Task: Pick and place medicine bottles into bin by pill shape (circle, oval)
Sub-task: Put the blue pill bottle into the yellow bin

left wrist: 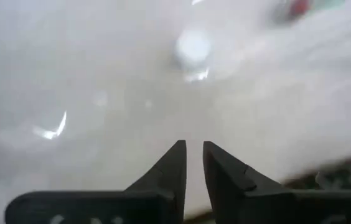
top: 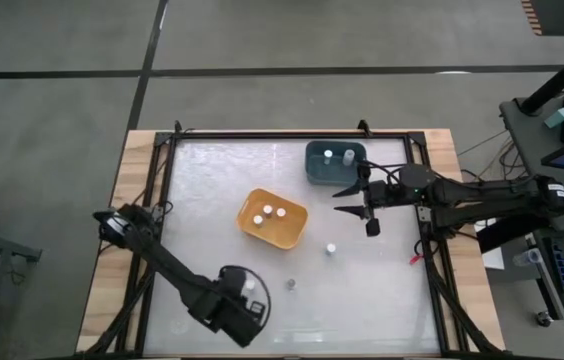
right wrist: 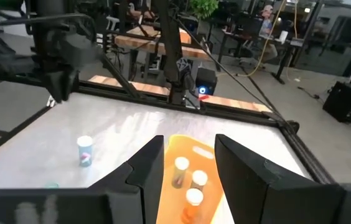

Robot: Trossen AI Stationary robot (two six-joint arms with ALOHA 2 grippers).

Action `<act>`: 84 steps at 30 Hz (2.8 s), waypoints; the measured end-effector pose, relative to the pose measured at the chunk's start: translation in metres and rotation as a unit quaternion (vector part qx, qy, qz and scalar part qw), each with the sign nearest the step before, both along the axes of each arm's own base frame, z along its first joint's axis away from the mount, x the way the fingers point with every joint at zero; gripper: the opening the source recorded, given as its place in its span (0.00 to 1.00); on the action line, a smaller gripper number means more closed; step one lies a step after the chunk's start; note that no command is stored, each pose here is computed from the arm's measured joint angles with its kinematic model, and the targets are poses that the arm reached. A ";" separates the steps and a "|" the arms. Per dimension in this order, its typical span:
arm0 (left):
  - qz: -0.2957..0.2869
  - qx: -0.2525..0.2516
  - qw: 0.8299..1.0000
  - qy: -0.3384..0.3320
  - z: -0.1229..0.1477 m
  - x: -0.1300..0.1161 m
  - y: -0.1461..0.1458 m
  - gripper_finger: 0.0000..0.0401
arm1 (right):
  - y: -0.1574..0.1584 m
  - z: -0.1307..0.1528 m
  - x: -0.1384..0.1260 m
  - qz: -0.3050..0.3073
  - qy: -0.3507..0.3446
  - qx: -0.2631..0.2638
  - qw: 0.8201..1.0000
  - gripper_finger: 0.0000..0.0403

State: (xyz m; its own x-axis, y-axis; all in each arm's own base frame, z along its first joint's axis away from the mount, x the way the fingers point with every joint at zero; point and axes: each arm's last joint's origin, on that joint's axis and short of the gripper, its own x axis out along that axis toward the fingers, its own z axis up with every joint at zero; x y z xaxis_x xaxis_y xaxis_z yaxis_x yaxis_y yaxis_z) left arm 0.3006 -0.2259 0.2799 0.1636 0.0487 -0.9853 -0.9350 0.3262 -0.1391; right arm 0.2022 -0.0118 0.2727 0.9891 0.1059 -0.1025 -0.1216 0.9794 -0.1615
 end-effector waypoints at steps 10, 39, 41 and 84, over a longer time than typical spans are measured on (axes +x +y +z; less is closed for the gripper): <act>-0.030 0.043 0.999 0.008 -0.012 0.013 0.025 0.10 | 0.000 -0.003 0.001 -0.001 0.012 0.009 1.000 0.33; -0.044 0.036 0.998 -0.012 -0.062 0.026 0.039 0.53 | 0.000 -0.004 0.003 0.001 0.011 -0.005 1.000 0.31; -0.044 0.035 0.998 -0.013 -0.065 0.026 0.039 0.53 | 0.000 -0.004 0.003 0.001 0.011 -0.005 1.000 0.31; -0.045 0.024 0.999 -0.014 -0.070 0.027 0.039 0.37 | 0.000 -0.005 0.003 0.000 0.013 -0.008 1.000 0.31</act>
State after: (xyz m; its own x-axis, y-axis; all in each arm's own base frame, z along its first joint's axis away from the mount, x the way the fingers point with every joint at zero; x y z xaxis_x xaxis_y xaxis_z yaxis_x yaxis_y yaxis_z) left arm 0.3272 -0.1866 0.2104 0.1961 0.0797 -0.9774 -0.8977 0.4156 -0.1462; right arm 0.2055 -0.0121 0.2680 0.9860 0.1051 -0.1294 -0.1269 0.9766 -0.1737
